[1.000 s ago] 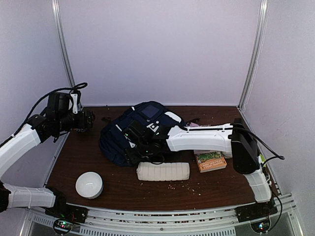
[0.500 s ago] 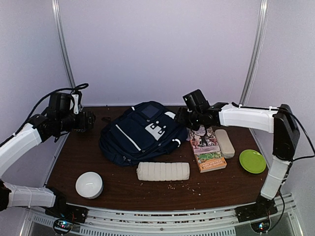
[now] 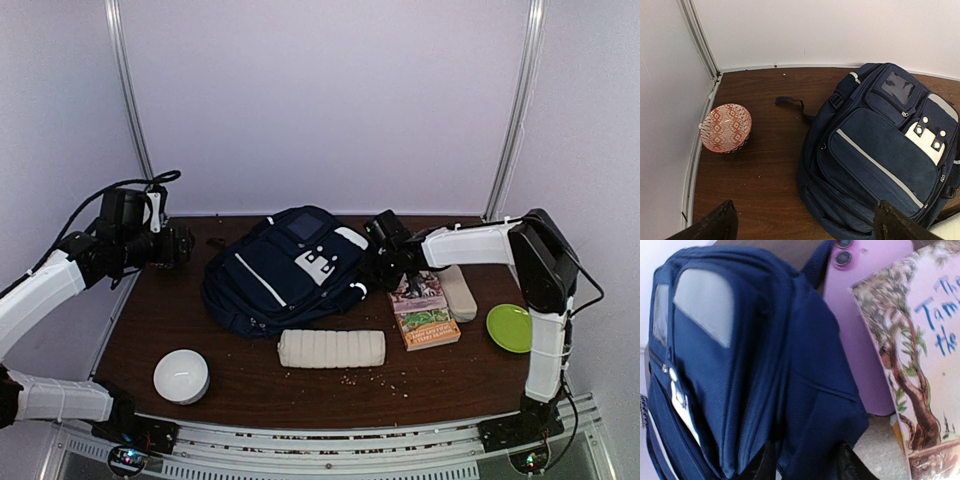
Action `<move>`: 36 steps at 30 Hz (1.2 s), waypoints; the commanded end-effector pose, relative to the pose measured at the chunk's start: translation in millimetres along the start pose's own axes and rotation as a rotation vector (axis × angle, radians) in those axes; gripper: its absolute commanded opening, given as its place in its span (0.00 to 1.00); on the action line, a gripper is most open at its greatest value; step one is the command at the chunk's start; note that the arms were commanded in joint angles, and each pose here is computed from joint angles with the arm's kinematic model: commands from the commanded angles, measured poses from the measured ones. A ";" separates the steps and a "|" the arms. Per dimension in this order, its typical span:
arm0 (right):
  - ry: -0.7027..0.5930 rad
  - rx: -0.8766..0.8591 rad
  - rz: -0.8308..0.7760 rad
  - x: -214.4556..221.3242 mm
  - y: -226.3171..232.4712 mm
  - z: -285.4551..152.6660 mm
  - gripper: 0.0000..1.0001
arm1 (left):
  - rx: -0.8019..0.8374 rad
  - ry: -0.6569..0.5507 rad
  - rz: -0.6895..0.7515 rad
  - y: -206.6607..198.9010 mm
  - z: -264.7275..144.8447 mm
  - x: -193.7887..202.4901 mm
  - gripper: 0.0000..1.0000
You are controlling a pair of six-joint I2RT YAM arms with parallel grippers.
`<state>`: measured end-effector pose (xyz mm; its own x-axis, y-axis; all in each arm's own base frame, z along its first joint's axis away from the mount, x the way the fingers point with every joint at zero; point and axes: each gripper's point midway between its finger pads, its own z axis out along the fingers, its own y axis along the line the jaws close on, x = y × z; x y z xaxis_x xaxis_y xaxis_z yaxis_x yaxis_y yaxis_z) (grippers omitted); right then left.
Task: Pack the student bag
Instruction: Adjust the student bag at the center of the board.
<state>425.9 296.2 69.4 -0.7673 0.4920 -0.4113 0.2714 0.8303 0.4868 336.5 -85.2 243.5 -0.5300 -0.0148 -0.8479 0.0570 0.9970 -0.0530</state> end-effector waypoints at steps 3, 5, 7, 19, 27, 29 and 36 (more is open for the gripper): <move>-0.018 -0.088 0.027 -13.9 26.3 -9.1 0.17 | -0.012 -0.032 -0.019 2.1 -2.8 -16.0 0.97; -0.038 -0.123 0.017 -23.5 39.5 -21.5 0.00 | -0.010 -0.032 -0.019 1.5 -2.6 -16.2 0.97; -0.072 -0.165 0.010 -37.7 54.7 -40.5 0.00 | -0.006 -0.027 -0.019 0.7 -1.3 -15.5 0.97; -0.381 -0.163 0.034 -123.6 37.1 -147.7 0.00 | -0.014 -0.031 -0.020 2.5 -2.7 -15.2 0.97; -0.419 -0.039 0.134 -115.8 -53.6 -141.7 0.00 | -0.014 -0.023 -0.020 2.0 0.2 -13.7 0.97; -0.390 -0.021 0.117 -108.2 -64.3 -134.9 0.00 | -0.013 -0.017 -0.019 1.2 1.7 -12.7 0.97; -0.260 -0.025 -0.120 -84.9 -58.7 -140.5 0.58 | -0.001 -0.011 -0.007 -2.0 1.9 -9.9 0.97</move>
<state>395.6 157.9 146.8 -0.5939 0.5461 -0.5908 0.3150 0.8336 0.4538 338.4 -85.5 235.8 -0.5585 -0.0082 -0.8294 0.0512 0.9977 -0.0443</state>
